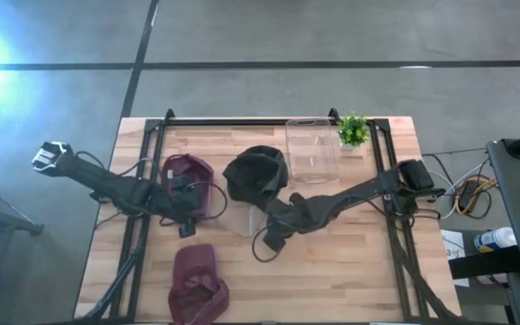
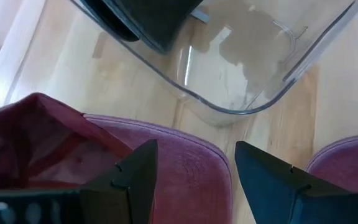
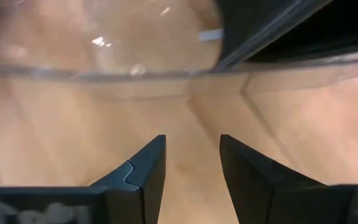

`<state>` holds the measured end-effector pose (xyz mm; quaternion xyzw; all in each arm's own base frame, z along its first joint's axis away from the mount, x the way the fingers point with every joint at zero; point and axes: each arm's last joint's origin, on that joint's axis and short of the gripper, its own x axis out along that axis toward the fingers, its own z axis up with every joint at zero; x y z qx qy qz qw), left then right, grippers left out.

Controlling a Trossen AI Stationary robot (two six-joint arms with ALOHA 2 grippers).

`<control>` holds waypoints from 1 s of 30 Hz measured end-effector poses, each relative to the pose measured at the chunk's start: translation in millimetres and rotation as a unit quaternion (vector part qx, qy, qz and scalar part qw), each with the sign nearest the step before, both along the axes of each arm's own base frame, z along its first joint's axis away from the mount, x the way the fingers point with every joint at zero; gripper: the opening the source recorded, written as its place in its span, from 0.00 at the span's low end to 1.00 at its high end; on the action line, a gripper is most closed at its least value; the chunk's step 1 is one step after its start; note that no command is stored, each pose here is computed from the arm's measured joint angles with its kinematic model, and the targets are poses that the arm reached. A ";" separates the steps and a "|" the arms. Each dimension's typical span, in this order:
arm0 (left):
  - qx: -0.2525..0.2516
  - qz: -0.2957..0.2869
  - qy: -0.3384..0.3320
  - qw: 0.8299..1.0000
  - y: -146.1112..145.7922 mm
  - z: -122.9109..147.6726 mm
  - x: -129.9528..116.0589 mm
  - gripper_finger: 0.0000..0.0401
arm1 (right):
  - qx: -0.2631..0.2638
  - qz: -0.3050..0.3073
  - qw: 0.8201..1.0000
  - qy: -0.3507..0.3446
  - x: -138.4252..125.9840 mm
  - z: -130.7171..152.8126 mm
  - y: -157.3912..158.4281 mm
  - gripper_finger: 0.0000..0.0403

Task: Pick & Place hat
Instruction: Adjust the left transparent bin

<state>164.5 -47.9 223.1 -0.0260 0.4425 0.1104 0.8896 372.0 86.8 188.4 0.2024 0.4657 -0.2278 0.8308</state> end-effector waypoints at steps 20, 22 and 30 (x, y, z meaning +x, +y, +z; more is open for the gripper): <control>-0.013 0.010 -0.069 0.997 -5.8 -20.2 23.5 0.52 | -0.040 -0.082 0.996 -0.012 20.4 -8.9 -64.0 0.31; -0.012 0.013 -0.075 0.997 -5.4 -20.1 25.6 0.52 | -0.051 -0.089 0.995 -0.014 21.3 -8.3 -70.4 0.31; -0.002 0.014 -0.086 0.996 -5.9 -20.8 30.2 0.52 | -0.077 -0.122 0.989 -0.022 23.5 -5.2 -96.0 0.29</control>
